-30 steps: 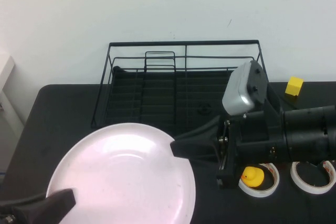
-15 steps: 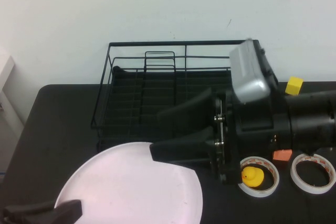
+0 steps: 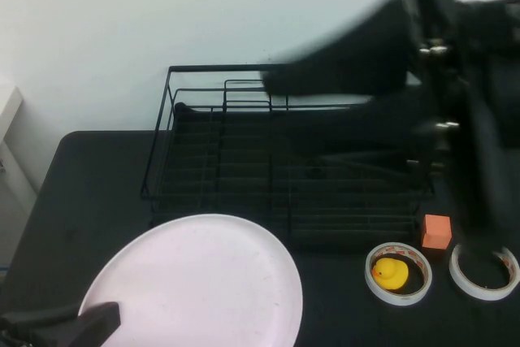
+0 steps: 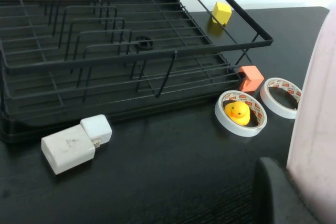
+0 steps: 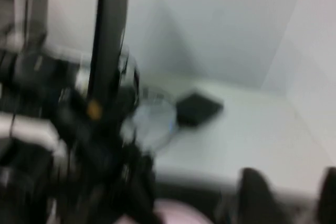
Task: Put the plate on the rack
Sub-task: Place the plate on the rack
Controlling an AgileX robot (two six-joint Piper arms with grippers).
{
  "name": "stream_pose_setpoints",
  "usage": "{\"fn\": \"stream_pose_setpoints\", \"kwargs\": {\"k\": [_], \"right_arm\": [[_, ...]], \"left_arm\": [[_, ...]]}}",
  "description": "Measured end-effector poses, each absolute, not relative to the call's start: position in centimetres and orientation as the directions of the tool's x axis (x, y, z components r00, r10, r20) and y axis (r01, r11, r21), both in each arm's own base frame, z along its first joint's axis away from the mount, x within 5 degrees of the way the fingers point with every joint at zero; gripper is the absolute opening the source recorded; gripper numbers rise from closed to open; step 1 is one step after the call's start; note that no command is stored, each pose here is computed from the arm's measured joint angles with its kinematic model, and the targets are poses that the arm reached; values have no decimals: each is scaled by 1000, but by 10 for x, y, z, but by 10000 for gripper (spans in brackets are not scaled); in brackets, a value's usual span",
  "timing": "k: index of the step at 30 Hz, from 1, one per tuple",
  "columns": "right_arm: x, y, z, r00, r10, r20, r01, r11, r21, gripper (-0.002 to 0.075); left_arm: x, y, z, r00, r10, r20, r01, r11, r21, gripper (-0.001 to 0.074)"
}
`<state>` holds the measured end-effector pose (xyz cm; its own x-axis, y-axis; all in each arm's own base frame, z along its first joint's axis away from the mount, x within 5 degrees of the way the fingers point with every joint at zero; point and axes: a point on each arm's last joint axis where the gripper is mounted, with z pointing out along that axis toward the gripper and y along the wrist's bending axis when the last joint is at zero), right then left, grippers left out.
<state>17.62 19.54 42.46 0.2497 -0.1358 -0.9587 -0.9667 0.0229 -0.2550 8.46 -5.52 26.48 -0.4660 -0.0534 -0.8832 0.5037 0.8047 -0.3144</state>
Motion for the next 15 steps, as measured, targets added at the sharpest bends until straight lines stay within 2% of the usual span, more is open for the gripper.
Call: {"fn": "stream_pose_setpoints", "kwargs": {"k": [1,2,4,7,10,15], "right_arm": [[171,191,427,273,-191,-943,-960,13,-280,184],[168,186,427,278,-256,-926,-957,8,-290,131],[160,175,426,268,-385,-883,-955,16,-297,57],[151,156,421,199,-561,-803,-957,67,-284,19],[144,133,417,79,-707,-703,-944,173,-280,8],[135,96,400,-132,-830,-542,-874,355,-331,5]], "left_arm": [[85,-55,265,-465,-54,-884,503,806,-314,71],[85,-55,265,-464,-53,-884,503,806,-312,71],[85,-54,265,-460,-57,-886,498,810,-310,71],[86,-54,266,-452,-63,-890,489,817,-306,71],[89,-51,265,-431,-72,-899,467,835,-291,71],[96,-42,262,-355,-70,-932,398,891,-218,71]]}}
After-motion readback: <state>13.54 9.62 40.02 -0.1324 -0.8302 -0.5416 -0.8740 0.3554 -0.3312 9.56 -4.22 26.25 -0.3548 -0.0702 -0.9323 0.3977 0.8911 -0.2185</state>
